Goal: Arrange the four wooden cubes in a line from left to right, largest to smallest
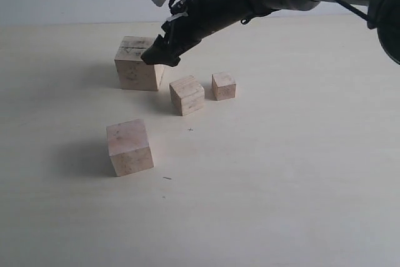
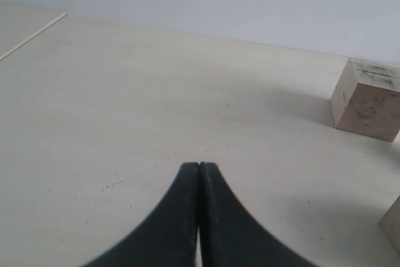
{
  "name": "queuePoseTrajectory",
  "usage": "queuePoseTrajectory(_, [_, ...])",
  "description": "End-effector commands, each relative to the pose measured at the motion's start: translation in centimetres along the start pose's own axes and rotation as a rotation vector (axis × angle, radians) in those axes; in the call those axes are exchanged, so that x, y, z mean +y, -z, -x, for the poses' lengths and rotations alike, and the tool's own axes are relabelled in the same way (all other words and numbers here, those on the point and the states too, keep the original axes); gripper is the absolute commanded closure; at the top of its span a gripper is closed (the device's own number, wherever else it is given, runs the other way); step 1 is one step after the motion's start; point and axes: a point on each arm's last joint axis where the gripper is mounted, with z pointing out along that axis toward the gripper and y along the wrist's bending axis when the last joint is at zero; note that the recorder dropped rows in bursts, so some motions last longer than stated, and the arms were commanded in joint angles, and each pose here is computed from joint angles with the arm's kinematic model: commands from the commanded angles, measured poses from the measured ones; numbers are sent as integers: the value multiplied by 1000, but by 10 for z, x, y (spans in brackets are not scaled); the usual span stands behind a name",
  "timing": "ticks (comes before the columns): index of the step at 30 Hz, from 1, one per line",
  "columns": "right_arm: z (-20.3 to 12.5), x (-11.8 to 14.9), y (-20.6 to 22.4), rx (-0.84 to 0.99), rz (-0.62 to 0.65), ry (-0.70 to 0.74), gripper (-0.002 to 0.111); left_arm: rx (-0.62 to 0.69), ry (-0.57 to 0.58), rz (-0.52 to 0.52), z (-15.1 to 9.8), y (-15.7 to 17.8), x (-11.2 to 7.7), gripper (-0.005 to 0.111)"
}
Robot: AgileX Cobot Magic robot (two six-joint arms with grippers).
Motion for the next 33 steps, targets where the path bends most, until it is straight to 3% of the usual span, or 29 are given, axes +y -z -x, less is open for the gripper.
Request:
queuePoseTrajectory(1, [-1,-1,-3,-23,-1,20,19,-10,1,1,0,0,0,107])
queuePoseTrajectory(9, [-7,-6,-12,-38,-37,-22,19,-10,1,1,0,0,0,107])
queuePoseTrajectory(13, [-7,-6,-19,-52,5,-27,19,-10,1,1,0,0,0,107])
queuePoseTrajectory(33, [-16,-9,-48,-51,18,32,20,-10,1,1,0,0,0,107])
